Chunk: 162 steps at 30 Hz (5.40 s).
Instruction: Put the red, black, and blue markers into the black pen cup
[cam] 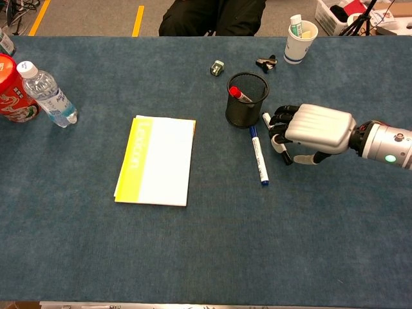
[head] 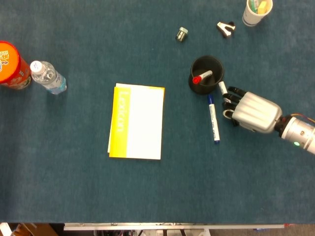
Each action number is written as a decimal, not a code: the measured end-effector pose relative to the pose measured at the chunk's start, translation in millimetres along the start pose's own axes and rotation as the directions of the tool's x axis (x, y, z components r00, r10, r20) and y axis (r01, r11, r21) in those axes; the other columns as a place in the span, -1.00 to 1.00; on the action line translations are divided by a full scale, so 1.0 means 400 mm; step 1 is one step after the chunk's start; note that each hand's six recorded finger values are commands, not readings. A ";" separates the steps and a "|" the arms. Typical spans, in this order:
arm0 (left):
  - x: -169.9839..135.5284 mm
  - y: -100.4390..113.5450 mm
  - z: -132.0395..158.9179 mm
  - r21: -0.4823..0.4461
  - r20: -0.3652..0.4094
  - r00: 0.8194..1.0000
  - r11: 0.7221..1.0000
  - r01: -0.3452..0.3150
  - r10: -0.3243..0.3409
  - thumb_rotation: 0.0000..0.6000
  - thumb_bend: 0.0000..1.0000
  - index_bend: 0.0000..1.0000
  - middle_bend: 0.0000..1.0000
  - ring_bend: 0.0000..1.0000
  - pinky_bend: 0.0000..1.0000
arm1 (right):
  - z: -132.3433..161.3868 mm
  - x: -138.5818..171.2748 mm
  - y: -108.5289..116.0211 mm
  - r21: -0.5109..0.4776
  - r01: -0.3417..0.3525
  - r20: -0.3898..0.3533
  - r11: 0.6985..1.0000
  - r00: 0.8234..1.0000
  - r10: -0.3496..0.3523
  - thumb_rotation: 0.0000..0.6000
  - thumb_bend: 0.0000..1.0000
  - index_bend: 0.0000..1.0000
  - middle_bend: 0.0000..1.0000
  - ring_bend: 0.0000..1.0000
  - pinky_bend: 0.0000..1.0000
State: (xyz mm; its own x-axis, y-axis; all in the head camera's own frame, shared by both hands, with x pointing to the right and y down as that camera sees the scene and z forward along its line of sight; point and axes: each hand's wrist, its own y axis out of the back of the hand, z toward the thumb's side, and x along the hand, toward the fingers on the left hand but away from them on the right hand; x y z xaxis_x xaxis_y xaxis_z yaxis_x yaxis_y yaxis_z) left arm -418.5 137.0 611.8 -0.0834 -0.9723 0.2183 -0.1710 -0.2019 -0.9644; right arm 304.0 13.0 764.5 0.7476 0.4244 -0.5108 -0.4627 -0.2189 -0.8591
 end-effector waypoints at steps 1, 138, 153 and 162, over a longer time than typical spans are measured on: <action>0.000 0.001 -0.001 0.001 -0.001 1.000 1.000 0.000 0.000 1.00 -0.04 -0.65 -0.58 -0.60 -0.60 | 0.001 -0.001 -0.002 0.003 -0.002 -0.001 1.000 1.000 0.002 1.00 -0.52 -0.08 -0.31 -0.62 -0.69; 0.002 -0.007 0.022 -0.003 0.025 0.999 0.999 0.040 -0.040 1.00 -0.04 -0.65 -0.59 -0.60 -0.59 | 0.048 0.078 0.261 -0.574 0.200 0.051 0.794 0.977 -0.209 1.00 -0.46 -0.13 -0.21 -0.50 -0.51; -0.012 -0.004 0.004 -0.008 0.002 0.999 0.999 0.038 -0.038 1.00 -0.04 -0.65 -0.59 -0.60 -0.59 | 0.086 0.021 0.094 -0.266 0.003 -0.051 0.964 0.999 -0.017 1.00 -0.46 -0.11 -0.21 -0.49 -0.48; -0.010 -0.008 0.001 -0.007 -0.001 0.999 0.999 0.049 -0.049 1.00 -0.04 -0.65 -0.59 -0.60 -0.59 | 0.108 -0.004 0.051 -0.132 0.005 -0.100 0.991 0.995 -0.019 1.00 -0.46 -0.11 -0.25 -0.53 -0.51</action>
State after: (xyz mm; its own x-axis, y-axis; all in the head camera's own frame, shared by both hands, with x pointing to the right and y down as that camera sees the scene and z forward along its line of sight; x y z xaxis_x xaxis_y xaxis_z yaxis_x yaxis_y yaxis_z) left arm -417.1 141.5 613.7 -0.0755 -0.9612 0.2655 -0.1818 -0.2485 -0.9514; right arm 272.7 45.8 749.1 0.8000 0.3386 -0.4954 -0.3920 -0.3303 -0.8586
